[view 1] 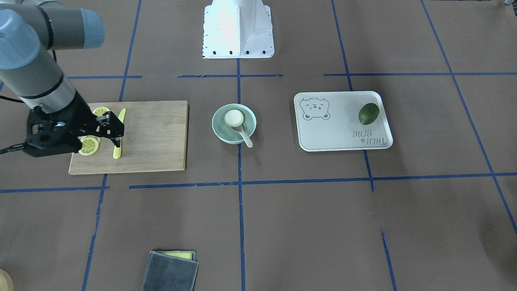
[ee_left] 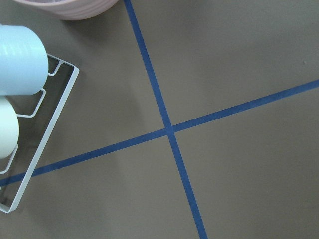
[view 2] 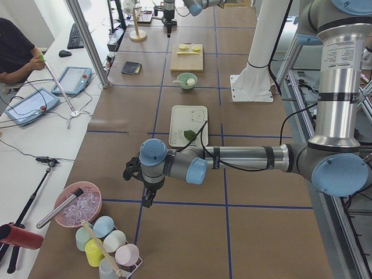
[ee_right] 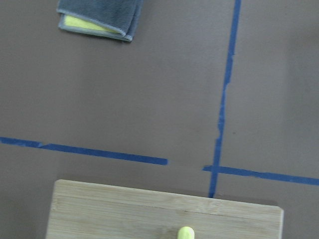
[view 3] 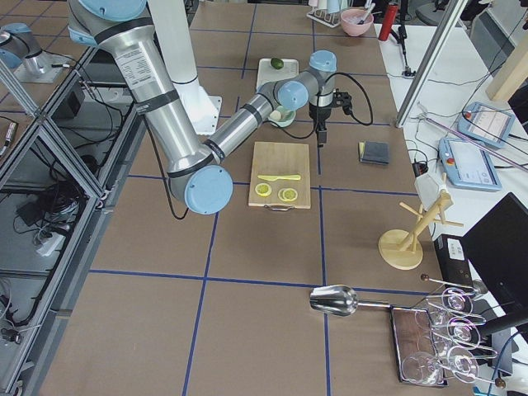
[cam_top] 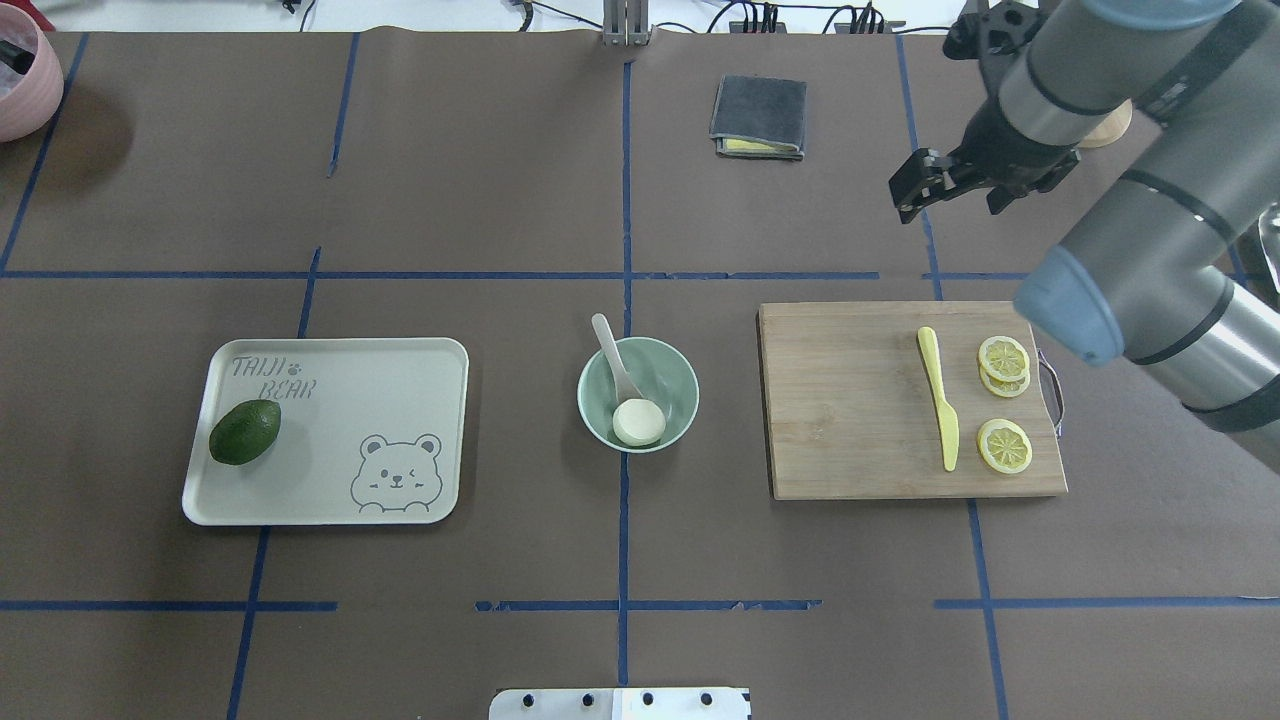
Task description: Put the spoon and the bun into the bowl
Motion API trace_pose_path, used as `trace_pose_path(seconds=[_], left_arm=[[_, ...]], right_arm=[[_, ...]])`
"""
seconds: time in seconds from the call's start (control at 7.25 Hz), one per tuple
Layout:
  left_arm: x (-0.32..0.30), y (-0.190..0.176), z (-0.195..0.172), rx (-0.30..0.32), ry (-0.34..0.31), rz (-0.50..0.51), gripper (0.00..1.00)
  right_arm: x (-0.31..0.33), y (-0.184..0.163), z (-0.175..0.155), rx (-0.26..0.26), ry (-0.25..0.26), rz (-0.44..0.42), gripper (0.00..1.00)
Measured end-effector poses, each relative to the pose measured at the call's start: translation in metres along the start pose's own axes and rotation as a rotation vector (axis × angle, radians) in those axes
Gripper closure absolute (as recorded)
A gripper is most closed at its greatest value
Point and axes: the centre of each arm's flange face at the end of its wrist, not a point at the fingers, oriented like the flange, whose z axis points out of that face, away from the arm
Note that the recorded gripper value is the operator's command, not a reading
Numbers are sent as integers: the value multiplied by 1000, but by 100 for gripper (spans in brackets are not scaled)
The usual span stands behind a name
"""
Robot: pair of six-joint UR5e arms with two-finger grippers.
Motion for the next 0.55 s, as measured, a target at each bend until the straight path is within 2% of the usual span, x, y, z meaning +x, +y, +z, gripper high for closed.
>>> trace_pose_path(seconds=[0.28, 0.55], left_arm=[[5, 0, -23, -26, 0, 4, 0], [15, 3, -36, -47, 2, -14, 0]], right_arm=[[88, 2, -18, -23, -25, -20, 0], [180, 20, -31, -34, -31, -41, 0]])
